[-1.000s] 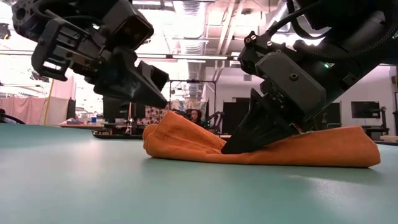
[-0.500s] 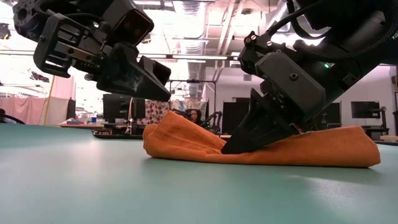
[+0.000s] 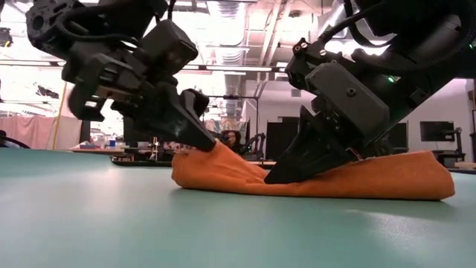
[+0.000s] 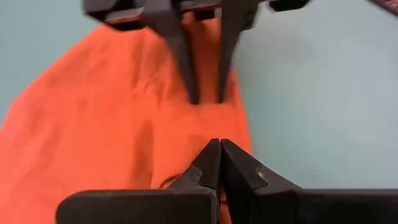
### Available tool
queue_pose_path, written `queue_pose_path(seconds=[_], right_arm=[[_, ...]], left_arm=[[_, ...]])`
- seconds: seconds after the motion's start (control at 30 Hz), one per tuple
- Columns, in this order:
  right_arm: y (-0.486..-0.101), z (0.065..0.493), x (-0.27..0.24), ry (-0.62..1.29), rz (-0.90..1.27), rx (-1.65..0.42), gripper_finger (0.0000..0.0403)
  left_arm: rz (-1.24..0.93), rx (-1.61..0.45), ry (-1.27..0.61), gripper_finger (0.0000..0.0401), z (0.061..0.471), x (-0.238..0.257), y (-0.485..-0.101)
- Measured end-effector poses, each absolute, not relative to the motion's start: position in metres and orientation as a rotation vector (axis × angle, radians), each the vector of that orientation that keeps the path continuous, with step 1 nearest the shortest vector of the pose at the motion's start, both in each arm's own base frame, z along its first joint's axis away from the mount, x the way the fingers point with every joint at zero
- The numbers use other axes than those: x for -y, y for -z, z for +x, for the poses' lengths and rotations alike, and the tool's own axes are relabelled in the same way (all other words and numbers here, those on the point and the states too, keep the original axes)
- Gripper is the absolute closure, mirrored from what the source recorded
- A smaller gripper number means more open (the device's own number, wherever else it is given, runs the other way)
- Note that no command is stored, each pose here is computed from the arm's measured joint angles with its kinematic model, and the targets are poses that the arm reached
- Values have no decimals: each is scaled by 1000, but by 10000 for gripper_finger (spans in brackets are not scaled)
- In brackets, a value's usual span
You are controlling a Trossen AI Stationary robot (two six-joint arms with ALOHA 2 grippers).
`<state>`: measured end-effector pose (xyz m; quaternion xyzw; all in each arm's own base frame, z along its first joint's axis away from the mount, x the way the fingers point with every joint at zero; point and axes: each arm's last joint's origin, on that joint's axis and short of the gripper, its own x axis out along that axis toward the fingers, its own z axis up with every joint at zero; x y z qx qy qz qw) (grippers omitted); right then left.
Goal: Roll towel into tight, uniform cylinder
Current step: Roll the orange towel
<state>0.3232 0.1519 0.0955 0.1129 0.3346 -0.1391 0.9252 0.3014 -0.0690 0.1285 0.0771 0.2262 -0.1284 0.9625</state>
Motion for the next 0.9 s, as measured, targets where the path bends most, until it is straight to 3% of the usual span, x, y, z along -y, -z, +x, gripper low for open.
queue_pose_path(seconds=[0.37, 0.7, 0.9], right_arm=[[-97, 323, -152, 299, 228, -671, 283], [-151, 297, -162, 476, 79, -491, 285], [-161, 283, -174, 462, 107, -476, 298]], left_arm=[[124, -542, 192, 401, 303, 51, -123], [132, -560, 203, 401, 302, 50, -121], [140, -559, 203, 401, 302, 50, -121]])
